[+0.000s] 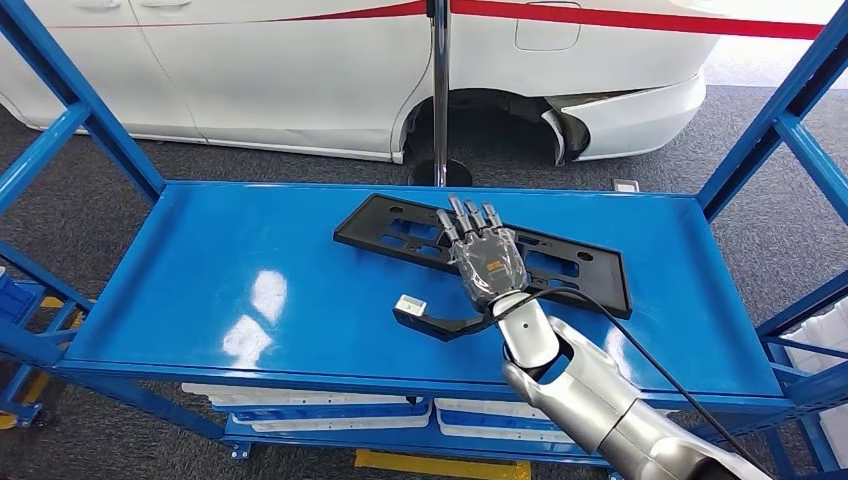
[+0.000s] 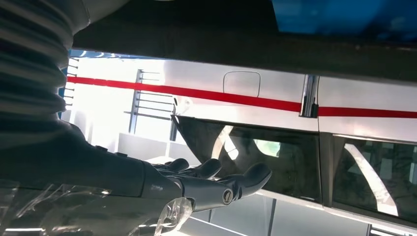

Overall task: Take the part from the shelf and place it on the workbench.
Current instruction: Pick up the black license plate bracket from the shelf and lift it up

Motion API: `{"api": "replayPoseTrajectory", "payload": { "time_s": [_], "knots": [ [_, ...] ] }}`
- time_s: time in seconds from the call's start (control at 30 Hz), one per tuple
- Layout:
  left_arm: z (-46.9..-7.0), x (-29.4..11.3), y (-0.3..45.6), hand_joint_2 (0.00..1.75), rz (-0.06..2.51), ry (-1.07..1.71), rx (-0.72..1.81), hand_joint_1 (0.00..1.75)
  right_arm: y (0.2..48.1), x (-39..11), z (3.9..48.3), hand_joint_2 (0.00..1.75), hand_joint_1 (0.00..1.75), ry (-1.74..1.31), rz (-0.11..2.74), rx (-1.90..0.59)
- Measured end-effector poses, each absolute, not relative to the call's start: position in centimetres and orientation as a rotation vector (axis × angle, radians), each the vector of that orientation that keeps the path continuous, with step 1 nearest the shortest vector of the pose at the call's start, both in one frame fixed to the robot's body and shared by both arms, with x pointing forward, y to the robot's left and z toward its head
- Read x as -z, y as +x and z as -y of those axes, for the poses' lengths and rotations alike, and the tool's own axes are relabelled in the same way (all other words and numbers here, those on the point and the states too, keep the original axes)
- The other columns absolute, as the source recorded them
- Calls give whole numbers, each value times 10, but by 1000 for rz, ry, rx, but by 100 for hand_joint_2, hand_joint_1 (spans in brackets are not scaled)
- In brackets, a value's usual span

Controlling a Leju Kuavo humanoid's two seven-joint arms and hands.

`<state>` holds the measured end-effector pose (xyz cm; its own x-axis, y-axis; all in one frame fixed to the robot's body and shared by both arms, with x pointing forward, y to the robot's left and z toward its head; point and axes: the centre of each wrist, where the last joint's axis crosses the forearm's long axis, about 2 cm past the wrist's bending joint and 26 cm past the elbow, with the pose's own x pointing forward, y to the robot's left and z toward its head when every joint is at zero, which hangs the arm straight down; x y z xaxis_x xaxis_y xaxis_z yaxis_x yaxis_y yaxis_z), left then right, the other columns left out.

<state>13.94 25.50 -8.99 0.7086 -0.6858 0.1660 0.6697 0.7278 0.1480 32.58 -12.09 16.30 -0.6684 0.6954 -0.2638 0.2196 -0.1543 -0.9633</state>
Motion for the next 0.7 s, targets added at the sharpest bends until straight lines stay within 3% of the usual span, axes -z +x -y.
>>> {"api": "replayPoseTrajectory", "payload": {
  "time_s": [0.7],
  "knots": [
    [-255, 90, 139, 0, 232, 73, 749, 0, 322, -157, 121, 175, 0, -1005, 1743, -1919]
  ]
}}
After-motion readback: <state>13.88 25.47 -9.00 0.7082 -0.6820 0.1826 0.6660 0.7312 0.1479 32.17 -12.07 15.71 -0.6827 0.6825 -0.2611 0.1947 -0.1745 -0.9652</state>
